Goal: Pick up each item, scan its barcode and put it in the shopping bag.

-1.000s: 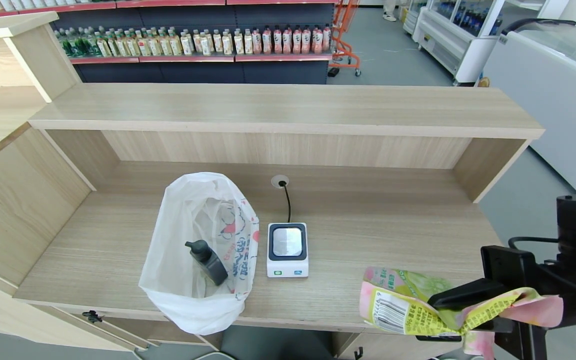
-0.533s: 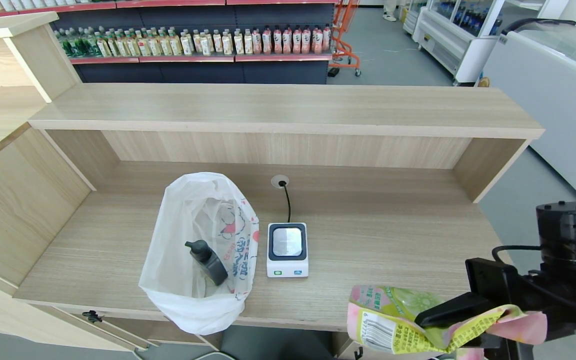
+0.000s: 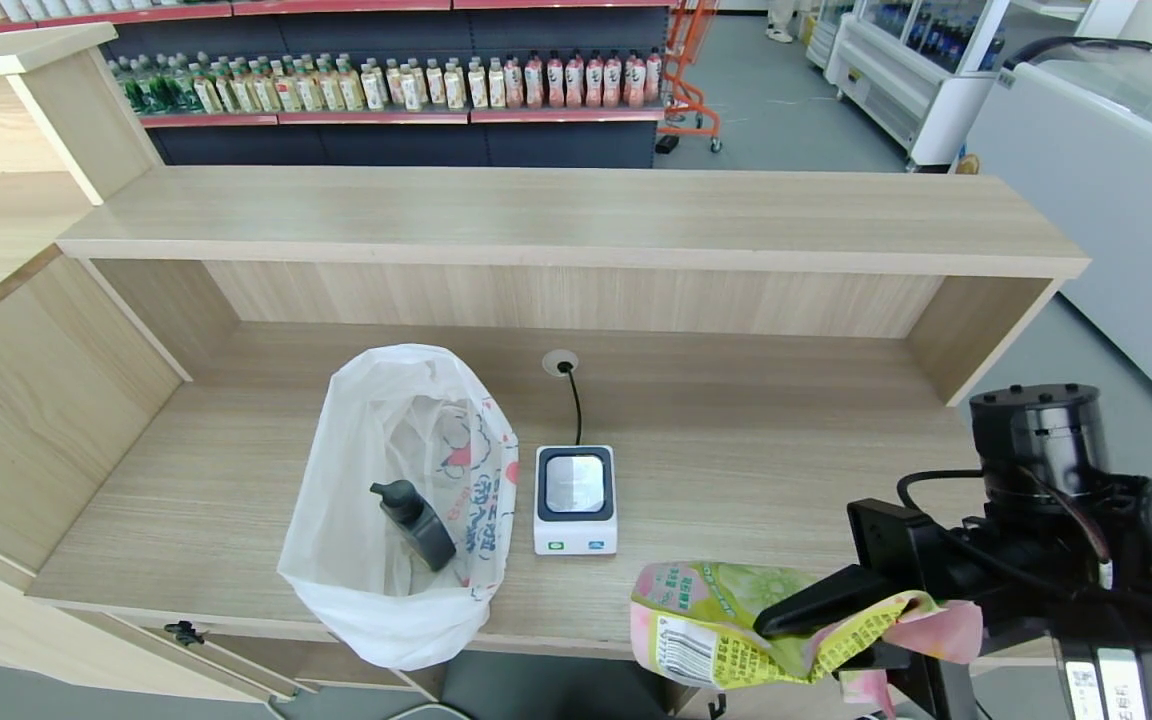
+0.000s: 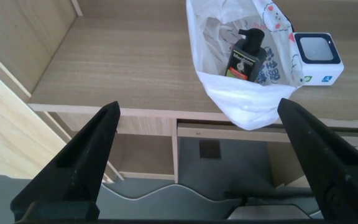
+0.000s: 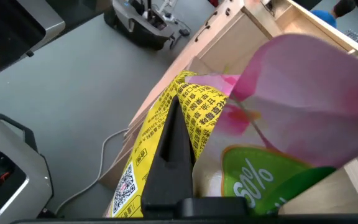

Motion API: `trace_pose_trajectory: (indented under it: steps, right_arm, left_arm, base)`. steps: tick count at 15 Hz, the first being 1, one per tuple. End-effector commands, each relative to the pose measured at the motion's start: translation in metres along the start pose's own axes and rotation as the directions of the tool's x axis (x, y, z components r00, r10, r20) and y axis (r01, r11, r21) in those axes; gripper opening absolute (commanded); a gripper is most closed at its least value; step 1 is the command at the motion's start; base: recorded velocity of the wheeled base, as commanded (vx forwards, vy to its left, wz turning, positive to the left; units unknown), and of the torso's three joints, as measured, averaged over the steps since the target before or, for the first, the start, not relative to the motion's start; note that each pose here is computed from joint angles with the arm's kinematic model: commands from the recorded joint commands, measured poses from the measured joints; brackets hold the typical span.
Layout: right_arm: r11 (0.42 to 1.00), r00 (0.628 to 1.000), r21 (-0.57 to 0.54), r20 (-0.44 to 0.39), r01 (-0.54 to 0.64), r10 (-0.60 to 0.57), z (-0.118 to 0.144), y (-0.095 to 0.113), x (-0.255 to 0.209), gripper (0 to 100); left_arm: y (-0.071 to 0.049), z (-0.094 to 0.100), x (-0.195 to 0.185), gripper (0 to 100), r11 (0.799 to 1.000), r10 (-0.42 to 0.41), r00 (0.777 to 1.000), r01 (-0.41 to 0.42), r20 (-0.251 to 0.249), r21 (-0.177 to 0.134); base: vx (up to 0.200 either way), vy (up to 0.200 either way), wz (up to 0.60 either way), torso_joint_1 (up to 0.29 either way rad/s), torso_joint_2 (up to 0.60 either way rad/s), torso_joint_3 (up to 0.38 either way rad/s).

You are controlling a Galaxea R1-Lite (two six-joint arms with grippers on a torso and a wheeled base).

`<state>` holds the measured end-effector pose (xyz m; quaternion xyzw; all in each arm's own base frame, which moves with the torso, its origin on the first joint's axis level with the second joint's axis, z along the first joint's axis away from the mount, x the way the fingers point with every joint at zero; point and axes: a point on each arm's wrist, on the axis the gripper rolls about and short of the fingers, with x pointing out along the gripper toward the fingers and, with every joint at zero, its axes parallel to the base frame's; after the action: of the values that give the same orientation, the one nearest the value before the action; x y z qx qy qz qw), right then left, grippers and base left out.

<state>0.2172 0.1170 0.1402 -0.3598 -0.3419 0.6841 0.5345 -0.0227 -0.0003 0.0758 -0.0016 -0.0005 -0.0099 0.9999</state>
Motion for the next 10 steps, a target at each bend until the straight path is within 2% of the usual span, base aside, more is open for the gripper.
trace_pose_trajectory:
  steps: [1, 6, 10]
  right_arm:
    - [1.000, 1.000, 0.019, 0.001, -0.006, 0.006, -0.007, 0.002, 0.002, 0]
    - [1.000, 1.000, -0.002, 0.001, -0.006, 0.006, -0.018, -0.007, 0.007, 0]
    - [1.000, 1.000, 0.001, 0.018, -0.017, 0.017, -0.020, -0.006, 0.013, 0]
  left_arm:
    - [0.000, 0.000, 0.000, 100, 1.000, 0.000, 1.000, 0.000, 0.000, 0.000]
    - [0.000, 0.000, 0.000, 100, 1.000, 0.000, 1.000, 0.000, 0.000, 0.000]
    - [0.000, 0.000, 0.000, 100, 1.000, 0.000, 1.000, 0.000, 0.000, 0.000]
  base:
    - [0.000, 0.000, 0.00, 0.000, 0.00, 0.000]
    - [0.000, 0.000, 0.00, 0.000, 0.00, 0.000]
    - [0.000, 0.000, 0.00, 0.000, 0.00, 0.000]
